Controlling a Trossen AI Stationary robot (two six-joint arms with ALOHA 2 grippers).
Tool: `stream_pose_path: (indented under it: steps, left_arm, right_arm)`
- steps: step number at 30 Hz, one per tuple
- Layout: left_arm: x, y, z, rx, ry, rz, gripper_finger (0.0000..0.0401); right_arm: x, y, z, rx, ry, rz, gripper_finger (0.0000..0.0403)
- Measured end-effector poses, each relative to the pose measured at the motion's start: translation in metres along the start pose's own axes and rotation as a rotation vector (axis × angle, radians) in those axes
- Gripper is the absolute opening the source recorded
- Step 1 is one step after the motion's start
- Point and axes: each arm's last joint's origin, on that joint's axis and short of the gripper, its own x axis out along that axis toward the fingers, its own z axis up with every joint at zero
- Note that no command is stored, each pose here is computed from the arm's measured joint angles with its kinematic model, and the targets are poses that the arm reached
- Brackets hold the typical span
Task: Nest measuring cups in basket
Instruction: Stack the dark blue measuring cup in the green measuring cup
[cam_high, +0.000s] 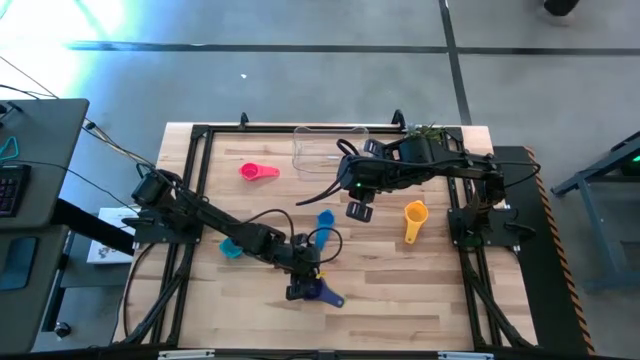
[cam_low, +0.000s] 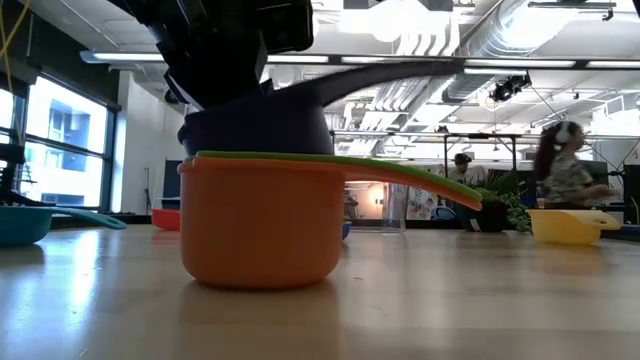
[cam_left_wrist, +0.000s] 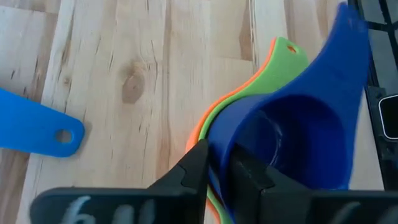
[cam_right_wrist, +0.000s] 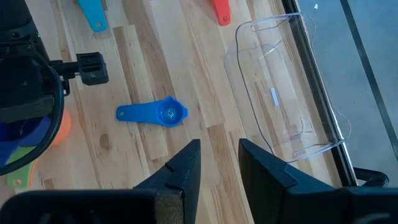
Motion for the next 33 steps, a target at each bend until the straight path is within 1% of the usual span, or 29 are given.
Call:
stream_pose_path:
  steps: [8, 14, 25, 33]
  left_arm:
    - [0.000, 0.007, 0.003, -0.016, 0.000, 0.008, 0.0074]
    - [0.000, 0.012, 0.005, -0.053, 0.023, -0.046, 0.0085]
    - [0.000, 0.018, 0.007, -0.079, 0.047, -0.100, 0.0088]
    - [0.000, 0.020, 0.009, -0.083, 0.040, -0.103, 0.0088]
  right_arm:
    - [0.000, 0.000, 0.000, 0.000, 0.000, 0.000, 0.0101]
    - [0.000, 0.000, 0.000, 0.000, 0.001, 0.003, 0.0101]
    - [0.000, 0.000, 0.000, 0.000, 0.003, 0.012, 0.0101]
    - [0.000, 0.000, 0.000, 0.000, 0.003, 0.012, 0.0101]
